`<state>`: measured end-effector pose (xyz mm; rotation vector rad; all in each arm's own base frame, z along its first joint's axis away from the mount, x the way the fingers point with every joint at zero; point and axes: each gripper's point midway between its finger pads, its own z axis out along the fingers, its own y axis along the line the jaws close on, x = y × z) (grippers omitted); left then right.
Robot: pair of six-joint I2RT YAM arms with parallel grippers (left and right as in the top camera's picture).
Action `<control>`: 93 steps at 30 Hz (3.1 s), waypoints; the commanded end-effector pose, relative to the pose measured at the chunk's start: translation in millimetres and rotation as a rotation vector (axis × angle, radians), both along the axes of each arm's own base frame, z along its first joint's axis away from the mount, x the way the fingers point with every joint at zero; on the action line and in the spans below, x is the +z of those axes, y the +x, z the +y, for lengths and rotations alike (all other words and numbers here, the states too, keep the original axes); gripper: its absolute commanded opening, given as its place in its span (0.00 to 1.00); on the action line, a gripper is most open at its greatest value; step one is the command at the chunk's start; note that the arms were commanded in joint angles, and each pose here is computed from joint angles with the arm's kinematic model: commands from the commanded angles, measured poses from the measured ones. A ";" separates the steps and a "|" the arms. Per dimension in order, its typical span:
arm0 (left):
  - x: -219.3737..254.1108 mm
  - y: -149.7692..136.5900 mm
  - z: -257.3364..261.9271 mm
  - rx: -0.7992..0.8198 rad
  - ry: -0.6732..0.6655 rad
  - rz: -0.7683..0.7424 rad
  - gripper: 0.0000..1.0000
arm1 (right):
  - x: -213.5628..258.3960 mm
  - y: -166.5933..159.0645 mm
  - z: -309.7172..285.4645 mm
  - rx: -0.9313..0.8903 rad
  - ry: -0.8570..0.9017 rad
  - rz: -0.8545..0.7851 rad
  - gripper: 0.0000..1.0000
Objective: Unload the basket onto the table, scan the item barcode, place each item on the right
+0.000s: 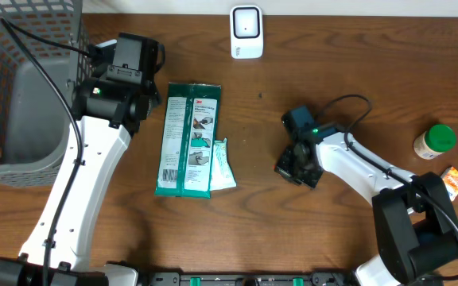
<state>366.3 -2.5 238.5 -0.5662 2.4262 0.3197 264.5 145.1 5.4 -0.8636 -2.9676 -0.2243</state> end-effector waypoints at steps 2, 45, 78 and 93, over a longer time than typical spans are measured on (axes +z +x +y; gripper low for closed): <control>-2.4 -0.8 3.1 -0.001 0.021 0.013 0.82 | -7.7 14.2 -2.1 -0.042 -0.052 -0.085 0.02; -2.3 -0.8 3.2 -0.001 0.021 0.013 0.82 | 118.2 76.1 -21.5 0.813 0.000 -0.731 0.49; -2.4 -0.8 3.1 -0.001 0.021 0.013 0.82 | -22.2 17.8 -77.7 1.105 0.096 -0.220 0.25; -2.3 -0.8 3.2 -0.001 0.021 0.013 0.82 | 44.2 55.5 -69.8 1.057 0.055 -0.366 0.30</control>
